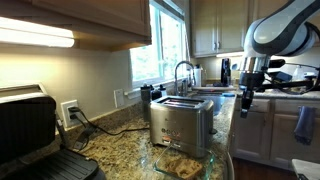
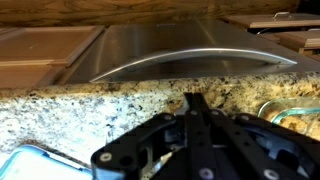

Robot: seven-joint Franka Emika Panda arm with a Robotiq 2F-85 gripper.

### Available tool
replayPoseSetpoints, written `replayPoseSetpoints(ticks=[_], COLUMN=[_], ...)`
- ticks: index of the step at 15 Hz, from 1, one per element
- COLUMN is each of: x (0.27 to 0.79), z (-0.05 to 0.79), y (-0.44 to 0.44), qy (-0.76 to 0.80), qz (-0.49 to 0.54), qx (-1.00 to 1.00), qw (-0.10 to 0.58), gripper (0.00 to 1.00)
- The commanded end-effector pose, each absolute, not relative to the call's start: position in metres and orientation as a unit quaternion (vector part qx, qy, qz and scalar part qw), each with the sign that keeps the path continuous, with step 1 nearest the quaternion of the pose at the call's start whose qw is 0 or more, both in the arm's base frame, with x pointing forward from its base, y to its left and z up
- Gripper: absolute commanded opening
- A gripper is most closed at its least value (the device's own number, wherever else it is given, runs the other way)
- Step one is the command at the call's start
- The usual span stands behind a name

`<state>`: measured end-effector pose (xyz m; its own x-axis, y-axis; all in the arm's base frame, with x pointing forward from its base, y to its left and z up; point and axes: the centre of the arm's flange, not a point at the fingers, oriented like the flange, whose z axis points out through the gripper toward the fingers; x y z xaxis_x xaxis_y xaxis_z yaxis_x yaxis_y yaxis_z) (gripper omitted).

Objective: Put a slice of bread in the toaster and push the toaster lever down

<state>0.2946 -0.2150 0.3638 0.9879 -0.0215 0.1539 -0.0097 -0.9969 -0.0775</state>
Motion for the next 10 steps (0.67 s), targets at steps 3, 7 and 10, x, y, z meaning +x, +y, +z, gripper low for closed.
replayPoseSetpoints(ticks=[3,7,10], x=[0.251,0.282,0.278], z=[0.374,0.383,0.387], y=[-0.195,-0.215,-0.212], qy=[0.006,-0.002,-0.003], qz=[-0.076,-0.073,-0.074], qx=[-0.997,-0.997,-0.997], qw=[0.029,0.031,0.029], gripper=[0.03,0.09,0.28])
